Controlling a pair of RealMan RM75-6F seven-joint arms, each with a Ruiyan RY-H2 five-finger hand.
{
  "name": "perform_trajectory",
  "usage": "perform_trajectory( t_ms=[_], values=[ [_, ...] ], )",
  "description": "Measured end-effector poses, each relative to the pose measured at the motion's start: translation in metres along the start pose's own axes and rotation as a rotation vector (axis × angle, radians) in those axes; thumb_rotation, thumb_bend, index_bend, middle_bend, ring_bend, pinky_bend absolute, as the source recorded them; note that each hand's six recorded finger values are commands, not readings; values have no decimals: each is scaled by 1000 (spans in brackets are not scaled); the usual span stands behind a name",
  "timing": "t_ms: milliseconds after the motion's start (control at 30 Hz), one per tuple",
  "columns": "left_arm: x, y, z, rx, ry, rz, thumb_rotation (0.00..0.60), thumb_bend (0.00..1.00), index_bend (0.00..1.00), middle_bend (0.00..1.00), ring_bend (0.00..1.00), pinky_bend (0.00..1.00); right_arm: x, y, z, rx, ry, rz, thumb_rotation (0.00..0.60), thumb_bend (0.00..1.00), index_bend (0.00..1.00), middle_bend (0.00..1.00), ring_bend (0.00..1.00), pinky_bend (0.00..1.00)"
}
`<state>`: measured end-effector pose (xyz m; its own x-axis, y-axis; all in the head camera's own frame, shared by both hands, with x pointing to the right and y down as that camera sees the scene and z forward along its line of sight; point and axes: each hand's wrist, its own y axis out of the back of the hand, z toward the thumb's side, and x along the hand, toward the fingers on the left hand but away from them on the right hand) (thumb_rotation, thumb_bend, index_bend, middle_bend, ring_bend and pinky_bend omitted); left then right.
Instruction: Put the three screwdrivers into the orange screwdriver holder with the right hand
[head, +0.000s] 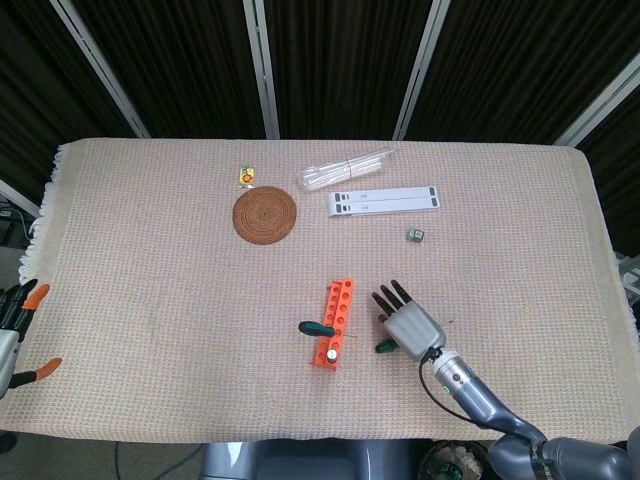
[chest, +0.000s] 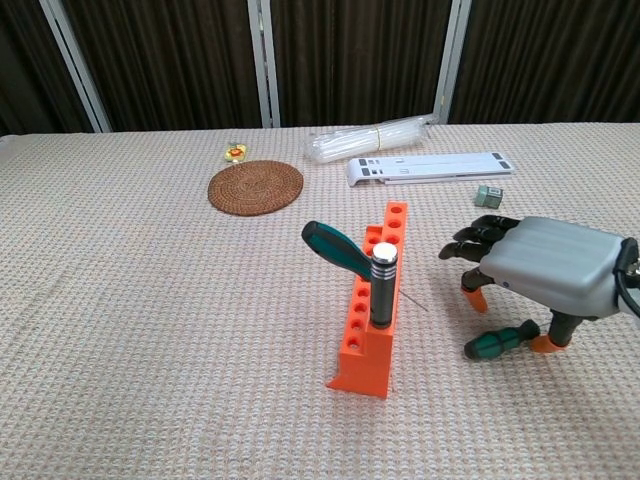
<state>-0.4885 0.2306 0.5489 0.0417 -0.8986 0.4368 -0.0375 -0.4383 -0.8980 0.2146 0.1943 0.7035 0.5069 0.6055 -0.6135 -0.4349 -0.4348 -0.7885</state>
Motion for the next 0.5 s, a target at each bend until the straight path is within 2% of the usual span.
perform_trajectory(
  t_ms=[500],
  values=[
    [1,-1,2,0,-6,-2,600,82,0,0,0,0,14,13,19,104,47,-47,600,84,447,66,0,0]
  ],
)
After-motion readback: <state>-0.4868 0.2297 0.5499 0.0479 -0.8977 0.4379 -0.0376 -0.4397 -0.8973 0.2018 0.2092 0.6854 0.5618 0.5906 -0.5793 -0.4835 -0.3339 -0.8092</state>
